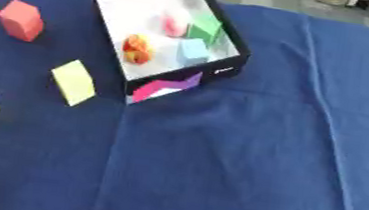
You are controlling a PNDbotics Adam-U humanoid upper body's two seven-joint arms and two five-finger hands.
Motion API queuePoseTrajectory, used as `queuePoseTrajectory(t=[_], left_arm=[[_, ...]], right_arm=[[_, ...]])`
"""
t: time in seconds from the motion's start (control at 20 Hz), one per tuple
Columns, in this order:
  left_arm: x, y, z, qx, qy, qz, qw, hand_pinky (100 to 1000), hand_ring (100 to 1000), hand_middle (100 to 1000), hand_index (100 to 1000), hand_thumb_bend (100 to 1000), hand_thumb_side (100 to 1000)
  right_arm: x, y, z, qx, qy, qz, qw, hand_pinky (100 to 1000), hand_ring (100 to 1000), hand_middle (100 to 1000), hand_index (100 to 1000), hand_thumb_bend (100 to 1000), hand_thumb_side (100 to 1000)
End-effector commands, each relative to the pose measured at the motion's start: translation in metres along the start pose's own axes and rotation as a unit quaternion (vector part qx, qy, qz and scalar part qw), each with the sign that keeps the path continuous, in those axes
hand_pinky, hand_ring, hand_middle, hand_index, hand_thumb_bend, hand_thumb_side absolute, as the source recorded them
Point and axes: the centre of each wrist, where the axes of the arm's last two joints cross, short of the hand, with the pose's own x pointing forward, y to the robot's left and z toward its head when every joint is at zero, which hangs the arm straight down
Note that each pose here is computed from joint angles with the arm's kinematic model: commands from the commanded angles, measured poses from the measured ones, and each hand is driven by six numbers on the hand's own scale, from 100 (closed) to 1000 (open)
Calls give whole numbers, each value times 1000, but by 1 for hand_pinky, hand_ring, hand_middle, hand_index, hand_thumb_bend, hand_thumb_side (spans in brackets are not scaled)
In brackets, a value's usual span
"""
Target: Pick up objects on the table and place them in the box.
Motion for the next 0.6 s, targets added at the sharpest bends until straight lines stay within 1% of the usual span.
queuePoseTrajectory(t=[0.05,0.15,0.25,0.45,0.6], left_arm=[[11,6,-3,8,-22,-8,1000,705,773,687,749,100,706],[12,6,-3,11,-24,-7,1000,705,773,687,749,100,705],[12,6,-4,14,-27,-5,1000,705,773,687,749,100,704],[13,6,-4,17,-30,0,999,705,772,687,748,100,702],[12,5,-3,19,-32,4,999,705,772,687,749,100,701]], right_arm=[[-4,-6,8,-34,16,-18,999,841,847,771,850,100,682],[-18,-5,16,-54,45,-23,997,841,846,770,850,100,706],[-30,-5,23,-66,64,-27,995,842,846,770,852,100,715],[-50,-3,32,-83,89,-29,992,840,844,768,861,100,722],[-61,1,35,-85,99,-28,991,838,840,766,862,100,728]])
